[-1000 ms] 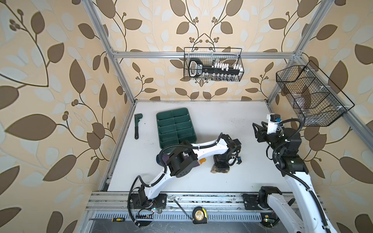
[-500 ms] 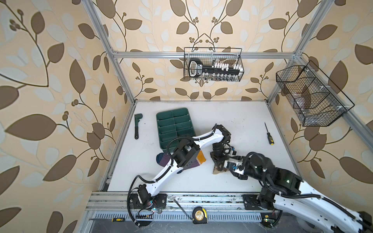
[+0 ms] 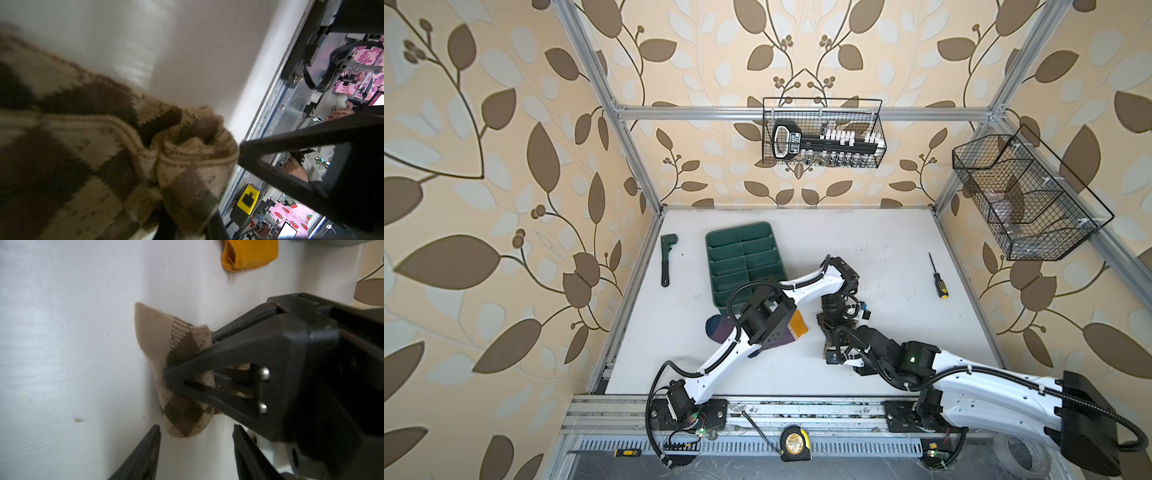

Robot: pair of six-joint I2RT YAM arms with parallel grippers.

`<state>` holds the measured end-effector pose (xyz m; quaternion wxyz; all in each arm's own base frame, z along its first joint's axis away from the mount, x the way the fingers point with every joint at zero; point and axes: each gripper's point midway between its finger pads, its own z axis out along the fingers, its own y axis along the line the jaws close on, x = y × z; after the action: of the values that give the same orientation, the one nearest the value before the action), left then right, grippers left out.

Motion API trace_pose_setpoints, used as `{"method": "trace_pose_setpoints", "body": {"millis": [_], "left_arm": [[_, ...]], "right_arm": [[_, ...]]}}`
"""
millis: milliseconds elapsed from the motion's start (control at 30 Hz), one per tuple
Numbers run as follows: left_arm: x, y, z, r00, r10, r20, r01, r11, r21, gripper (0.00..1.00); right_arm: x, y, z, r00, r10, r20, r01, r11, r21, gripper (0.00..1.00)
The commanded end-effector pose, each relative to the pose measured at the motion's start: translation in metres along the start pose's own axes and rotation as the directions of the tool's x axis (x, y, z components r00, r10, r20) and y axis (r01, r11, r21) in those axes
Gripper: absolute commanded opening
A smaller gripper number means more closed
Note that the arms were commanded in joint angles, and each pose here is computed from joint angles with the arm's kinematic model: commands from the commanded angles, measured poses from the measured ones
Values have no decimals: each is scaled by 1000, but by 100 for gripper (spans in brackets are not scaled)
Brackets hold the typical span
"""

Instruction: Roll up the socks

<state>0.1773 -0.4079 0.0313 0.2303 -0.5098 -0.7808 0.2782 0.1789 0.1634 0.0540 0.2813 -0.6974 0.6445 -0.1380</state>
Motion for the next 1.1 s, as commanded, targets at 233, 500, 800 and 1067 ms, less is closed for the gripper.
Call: {"method": "trace_pose_setpoints", "body": {"millis": [233, 500, 800, 1067], "left_arm": [[-23, 28, 11, 995, 65, 81, -58, 994, -94, 10], [-28, 14, -4, 979, 141, 148, -122, 983, -135, 19], [-22, -13, -53, 922, 279, 268, -198, 935, -295, 41], [8, -31, -120, 846, 331, 419, -89, 861, -501, 45]], "right_arm": [[-12, 27, 21, 999, -28, 34, 31, 992, -119, 50], [-11, 35, 28, 1000, -25, 16, 27, 985, -169, 9], [-6, 44, 33, 1000, -19, -22, 13, 971, -238, 0], [-21, 55, 27, 995, 92, 39, -71, 929, -363, 0]]}}
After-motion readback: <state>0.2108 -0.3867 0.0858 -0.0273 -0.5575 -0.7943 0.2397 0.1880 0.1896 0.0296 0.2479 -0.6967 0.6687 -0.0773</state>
